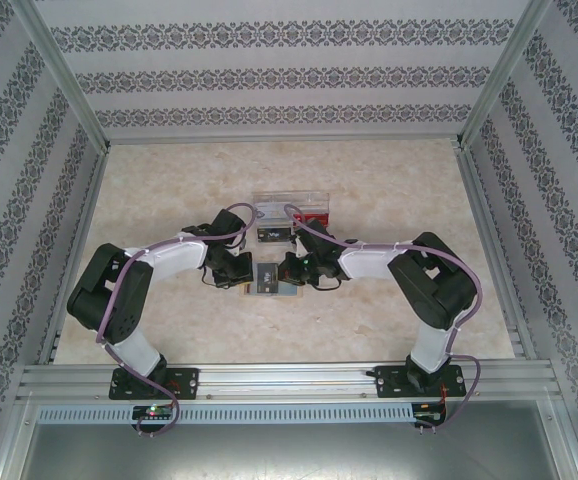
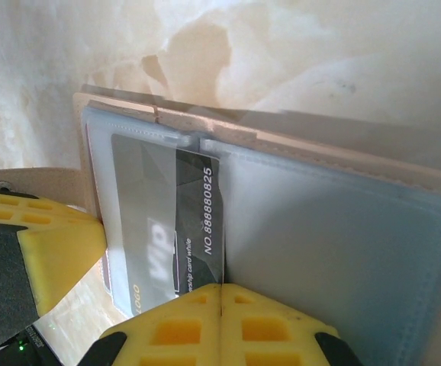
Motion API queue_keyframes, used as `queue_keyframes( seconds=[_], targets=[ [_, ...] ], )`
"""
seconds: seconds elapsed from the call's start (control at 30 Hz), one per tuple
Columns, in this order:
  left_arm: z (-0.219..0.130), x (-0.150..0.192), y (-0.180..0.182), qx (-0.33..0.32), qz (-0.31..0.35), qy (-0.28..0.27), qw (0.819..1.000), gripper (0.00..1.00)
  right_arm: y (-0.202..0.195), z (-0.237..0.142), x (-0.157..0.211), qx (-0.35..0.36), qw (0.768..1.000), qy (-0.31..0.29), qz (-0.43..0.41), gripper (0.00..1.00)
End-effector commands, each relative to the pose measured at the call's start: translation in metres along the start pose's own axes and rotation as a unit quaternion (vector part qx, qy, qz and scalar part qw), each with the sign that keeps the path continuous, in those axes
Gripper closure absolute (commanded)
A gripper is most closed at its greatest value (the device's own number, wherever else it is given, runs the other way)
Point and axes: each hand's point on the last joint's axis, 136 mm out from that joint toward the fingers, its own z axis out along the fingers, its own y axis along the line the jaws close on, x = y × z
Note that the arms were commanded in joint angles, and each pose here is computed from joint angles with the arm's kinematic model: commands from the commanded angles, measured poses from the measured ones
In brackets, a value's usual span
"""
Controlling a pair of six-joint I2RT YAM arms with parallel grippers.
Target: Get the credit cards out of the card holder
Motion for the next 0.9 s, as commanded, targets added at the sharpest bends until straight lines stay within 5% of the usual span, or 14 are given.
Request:
queue_keyframes(
  seconds=[0.0, 0.2, 0.87],
  targets=[
    [0.017, 0.012, 0.046, -0.090, -0.029, 0.020, 0.995, 1.00, 0.001, -0.008, 0.000, -0.002, 1.000, -0.003, -0.008, 1.00],
    [0.015, 0.010, 0.043, -0.085, -0.028, 0.017, 0.996, 1.00, 0.005, -0.001, -0.003, -0.008, 1.000, 0.003, -0.004, 0.77],
    [0.016, 0.013, 0.043, -0.081, -0.030, 0.019, 0.996, 1.00, 0.013, 0.014, -0.005, -0.020, 1.000, 0.013, -0.007, 0.76]
  ],
)
